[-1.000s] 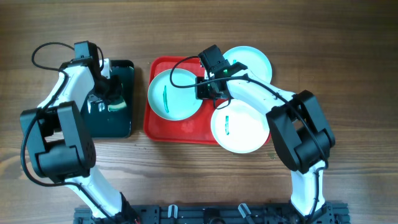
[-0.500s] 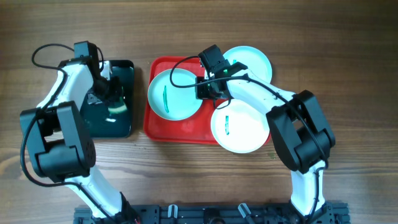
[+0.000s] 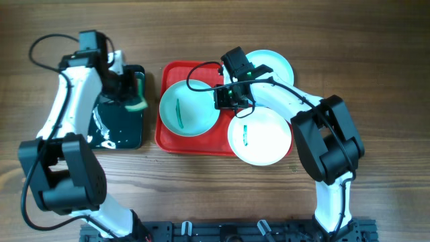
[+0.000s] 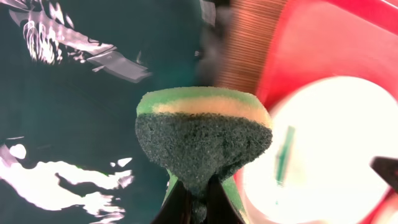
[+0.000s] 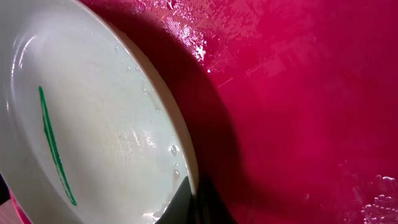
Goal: Clean dirty plates on tray and stack at the side
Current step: 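Scrub the held plate with the sponge in the left gripper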
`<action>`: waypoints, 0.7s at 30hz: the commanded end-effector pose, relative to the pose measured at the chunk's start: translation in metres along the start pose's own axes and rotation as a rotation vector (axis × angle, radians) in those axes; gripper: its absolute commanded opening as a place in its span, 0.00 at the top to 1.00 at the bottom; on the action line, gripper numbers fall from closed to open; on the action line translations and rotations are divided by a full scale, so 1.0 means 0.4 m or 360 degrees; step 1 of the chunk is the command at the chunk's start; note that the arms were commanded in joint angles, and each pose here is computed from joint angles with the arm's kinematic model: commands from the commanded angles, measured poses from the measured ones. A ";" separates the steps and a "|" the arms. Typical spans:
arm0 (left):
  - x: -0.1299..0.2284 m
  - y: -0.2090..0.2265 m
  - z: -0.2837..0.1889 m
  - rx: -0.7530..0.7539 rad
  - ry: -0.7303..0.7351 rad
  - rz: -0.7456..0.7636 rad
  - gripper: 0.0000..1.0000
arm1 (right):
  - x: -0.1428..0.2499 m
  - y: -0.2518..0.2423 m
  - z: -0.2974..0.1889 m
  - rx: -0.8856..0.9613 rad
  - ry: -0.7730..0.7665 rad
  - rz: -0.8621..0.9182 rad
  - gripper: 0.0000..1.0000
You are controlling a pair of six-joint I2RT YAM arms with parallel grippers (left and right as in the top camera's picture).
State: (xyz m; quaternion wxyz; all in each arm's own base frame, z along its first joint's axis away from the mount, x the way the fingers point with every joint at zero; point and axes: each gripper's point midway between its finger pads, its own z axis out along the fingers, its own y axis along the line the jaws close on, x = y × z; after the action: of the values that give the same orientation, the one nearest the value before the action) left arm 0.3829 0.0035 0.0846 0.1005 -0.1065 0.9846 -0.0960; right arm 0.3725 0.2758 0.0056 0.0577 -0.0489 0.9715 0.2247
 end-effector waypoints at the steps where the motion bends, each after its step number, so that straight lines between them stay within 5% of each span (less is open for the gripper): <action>1: 0.015 -0.129 0.019 0.0206 -0.0002 0.0130 0.96 | 0.004 0.013 0.009 -0.0056 0.0036 -0.0058 0.96; 5: 0.038 -0.214 0.090 0.0199 0.0008 0.0282 0.96 | 0.005 0.012 0.009 -0.0056 0.0036 -0.0062 0.96; 11: 0.063 -0.174 0.199 -0.0272 0.0011 0.0137 0.96 | 0.003 0.009 0.009 -0.0044 0.0030 -0.0067 0.96; 18: 0.143 -0.243 0.269 -0.0278 0.0139 0.0227 0.96 | -0.002 0.009 0.009 -0.0042 0.0017 -0.0068 0.96; 21: 0.216 -0.291 0.291 -0.0083 0.0336 0.0200 0.96 | -0.012 -0.001 0.004 -0.0055 0.0009 -0.0006 0.96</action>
State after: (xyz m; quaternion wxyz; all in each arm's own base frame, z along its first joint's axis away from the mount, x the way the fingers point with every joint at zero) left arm 0.3807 -0.1177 0.0097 0.0816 -0.0363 0.9959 -0.0105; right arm 0.3724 0.2757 0.0056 0.0582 -0.0597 0.9702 0.2275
